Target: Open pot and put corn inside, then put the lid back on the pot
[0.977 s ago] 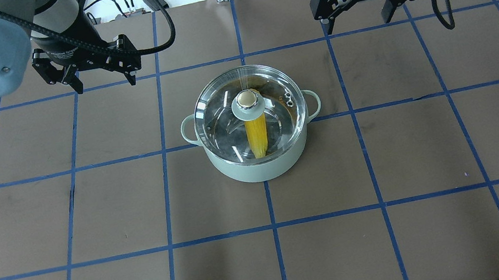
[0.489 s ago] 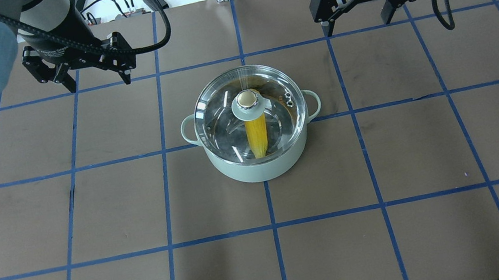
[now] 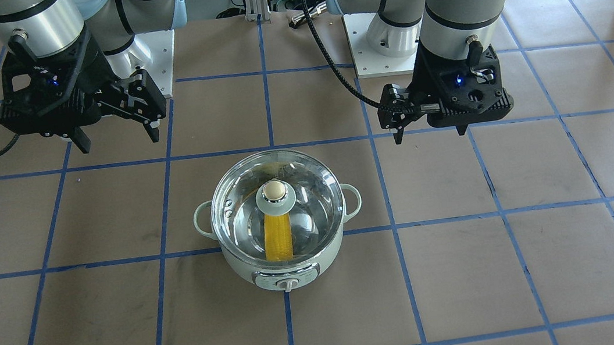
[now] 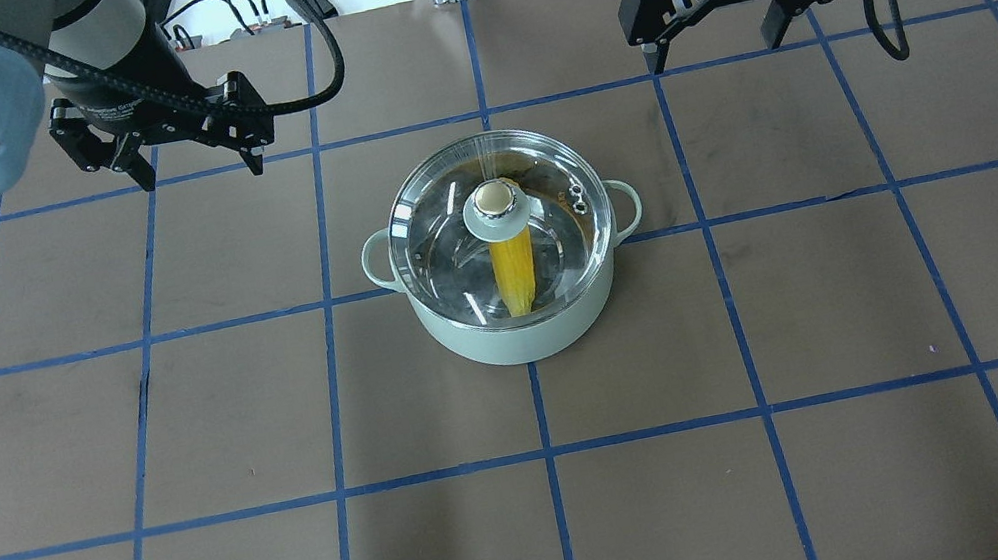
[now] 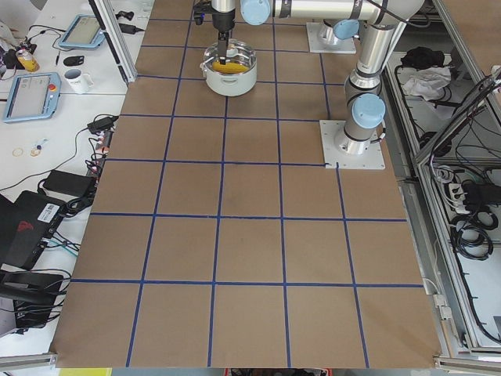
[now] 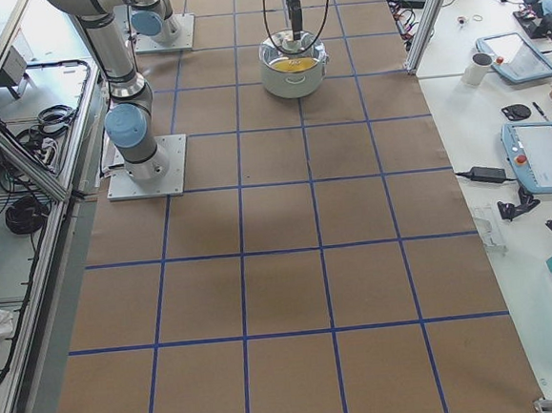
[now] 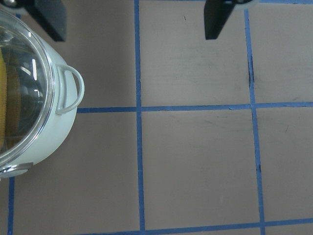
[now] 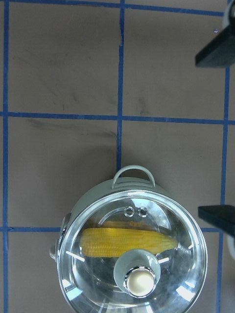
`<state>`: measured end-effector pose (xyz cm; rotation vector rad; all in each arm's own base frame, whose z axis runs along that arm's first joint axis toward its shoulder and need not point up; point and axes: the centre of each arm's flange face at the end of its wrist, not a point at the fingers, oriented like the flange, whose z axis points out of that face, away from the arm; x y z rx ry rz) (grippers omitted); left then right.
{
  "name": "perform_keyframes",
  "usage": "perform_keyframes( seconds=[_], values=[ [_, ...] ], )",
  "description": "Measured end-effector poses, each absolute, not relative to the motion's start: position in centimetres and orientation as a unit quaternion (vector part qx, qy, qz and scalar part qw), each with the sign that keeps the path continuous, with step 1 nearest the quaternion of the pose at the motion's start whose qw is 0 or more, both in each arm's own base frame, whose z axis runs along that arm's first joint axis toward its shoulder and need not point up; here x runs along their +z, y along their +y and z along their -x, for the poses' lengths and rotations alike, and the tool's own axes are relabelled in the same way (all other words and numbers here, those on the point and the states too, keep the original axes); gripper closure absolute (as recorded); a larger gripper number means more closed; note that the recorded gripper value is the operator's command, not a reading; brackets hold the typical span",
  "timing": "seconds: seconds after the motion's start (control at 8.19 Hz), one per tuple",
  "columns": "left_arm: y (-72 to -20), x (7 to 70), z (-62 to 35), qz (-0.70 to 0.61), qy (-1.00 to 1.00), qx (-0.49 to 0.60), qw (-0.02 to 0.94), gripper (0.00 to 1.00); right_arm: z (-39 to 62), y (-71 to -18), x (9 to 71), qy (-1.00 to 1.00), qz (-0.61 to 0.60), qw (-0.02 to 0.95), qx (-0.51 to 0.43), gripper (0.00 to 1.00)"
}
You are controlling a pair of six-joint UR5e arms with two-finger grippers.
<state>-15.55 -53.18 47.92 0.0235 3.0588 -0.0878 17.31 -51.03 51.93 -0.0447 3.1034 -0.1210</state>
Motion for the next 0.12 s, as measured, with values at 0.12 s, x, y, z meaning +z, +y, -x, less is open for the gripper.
perform_keyframes(
  seconds=[0.12],
  values=[
    [-53.19, 47.89, 15.53, -0.008, 0.999, -0.029, 0.042, 0.00, -17.34, -51.01, 51.80, 0.999, 0.014, 0.019, -0.038, 0.00]
  ],
)
